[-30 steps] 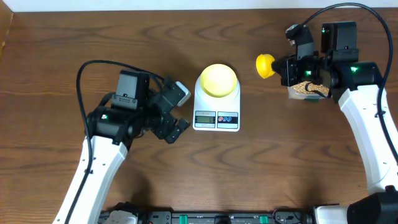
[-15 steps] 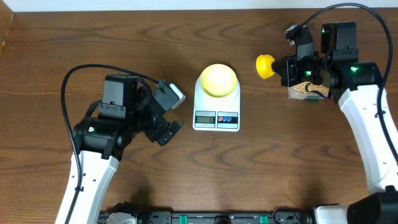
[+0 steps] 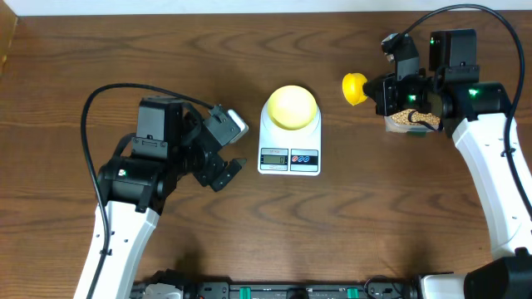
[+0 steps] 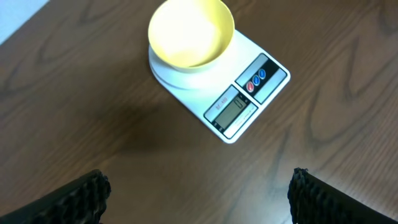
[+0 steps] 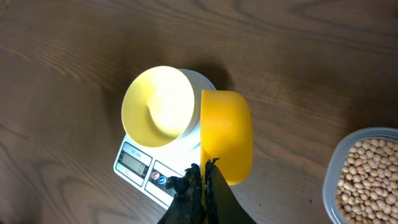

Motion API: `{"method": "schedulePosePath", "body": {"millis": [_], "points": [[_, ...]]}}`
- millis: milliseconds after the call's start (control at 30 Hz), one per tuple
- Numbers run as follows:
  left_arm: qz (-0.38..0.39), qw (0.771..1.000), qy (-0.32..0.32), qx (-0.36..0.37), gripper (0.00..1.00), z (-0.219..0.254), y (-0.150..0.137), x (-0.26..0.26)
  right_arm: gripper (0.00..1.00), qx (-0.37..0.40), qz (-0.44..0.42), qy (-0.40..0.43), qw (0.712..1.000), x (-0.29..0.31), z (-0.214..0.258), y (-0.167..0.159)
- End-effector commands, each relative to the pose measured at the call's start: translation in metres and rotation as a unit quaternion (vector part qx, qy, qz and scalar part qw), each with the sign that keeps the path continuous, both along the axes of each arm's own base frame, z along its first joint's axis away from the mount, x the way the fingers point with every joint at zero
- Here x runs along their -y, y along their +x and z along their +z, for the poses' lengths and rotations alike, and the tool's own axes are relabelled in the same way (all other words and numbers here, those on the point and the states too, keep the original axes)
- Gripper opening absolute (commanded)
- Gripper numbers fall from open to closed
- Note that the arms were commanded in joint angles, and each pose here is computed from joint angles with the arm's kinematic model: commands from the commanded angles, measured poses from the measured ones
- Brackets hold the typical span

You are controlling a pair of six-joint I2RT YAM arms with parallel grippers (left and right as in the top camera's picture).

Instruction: Scoop item into bowl and weigh 50g on scale

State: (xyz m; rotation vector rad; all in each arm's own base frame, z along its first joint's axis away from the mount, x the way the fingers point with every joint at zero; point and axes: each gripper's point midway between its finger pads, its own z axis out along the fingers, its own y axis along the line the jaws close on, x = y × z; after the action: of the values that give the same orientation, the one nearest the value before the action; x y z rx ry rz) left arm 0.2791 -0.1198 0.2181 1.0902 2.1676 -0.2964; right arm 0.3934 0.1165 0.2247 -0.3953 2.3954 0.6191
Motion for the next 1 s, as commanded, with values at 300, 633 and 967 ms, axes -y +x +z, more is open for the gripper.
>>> {"method": "schedulePosePath", "body": {"millis": [300, 633, 967], "points": [[-0.004, 1.0, -0.002, 0.003, 0.93, 0.0003, -0.0022, -0.0005, 0.01, 0.013, 0.007, 0.0, 1.0, 0.0, 0.0082, 0.0019], [-0.004, 1.0, -0.002, 0.003, 0.94, 0.0003, -0.0022, -0.0005, 0.01, 0.016, 0.007, 0.001, 1.0, -0.0003, 0.0093, 0.0029], [-0.004, 1.0, -0.002, 0.003, 0.94, 0.0003, -0.0022, -0.0005, 0.01, 0.02, 0.008, 0.003, 1.0, -0.0008, 0.0114, 0.0038]]}}
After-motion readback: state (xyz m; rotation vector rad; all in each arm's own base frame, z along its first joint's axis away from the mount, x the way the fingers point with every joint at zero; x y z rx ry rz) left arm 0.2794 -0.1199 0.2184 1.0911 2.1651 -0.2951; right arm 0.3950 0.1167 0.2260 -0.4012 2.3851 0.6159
